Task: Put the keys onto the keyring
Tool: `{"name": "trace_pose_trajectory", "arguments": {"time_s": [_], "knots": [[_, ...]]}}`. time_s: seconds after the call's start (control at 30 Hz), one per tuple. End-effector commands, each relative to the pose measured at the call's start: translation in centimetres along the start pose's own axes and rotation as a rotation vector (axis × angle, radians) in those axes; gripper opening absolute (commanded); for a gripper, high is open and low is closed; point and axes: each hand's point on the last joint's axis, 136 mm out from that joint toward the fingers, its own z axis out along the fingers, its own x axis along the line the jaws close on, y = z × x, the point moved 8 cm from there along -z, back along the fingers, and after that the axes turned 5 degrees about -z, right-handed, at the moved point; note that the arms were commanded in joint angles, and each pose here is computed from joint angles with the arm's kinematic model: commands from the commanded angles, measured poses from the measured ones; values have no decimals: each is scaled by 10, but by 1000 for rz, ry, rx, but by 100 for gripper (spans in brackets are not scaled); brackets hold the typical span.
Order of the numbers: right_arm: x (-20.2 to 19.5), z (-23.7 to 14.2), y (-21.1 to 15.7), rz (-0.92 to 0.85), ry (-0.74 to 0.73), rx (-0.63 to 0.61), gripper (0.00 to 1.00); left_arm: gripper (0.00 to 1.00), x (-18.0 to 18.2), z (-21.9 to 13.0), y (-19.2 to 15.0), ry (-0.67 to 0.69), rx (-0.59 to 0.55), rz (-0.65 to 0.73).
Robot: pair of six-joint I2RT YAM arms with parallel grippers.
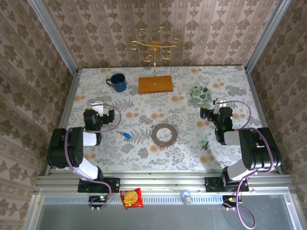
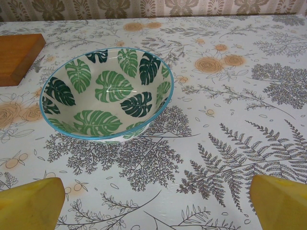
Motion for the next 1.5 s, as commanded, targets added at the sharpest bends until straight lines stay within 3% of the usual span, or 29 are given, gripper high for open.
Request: {"name": "trace_pose_trajectory", "arguments": {"time_s": [0.0,0.4,0.57,0.73,0.87,1.0,1.47], "knots": [[-2,3,8,9,-28,-20,100,100,1,1,8,-9,-25,-16],[-3,1,13,16,-44,-27,100,100,2,-2,10,-16,-48,-19],[-1,-21,59,-15,-25,48,100,100,5,-32,30,30,-114,-27],[16,-47,91,112,10,161,92,97,-7,-56,58,-3,-170,-68],[46,-67,96,167,147,306,87,96,-24,-68,67,-139,-73,-186],[82,-87,79,169,262,415,79,95,-40,-79,62,-201,-25,-236],[189,-108,0,202,413,830,47,90,-102,-96,12,-347,258,-337]]}}
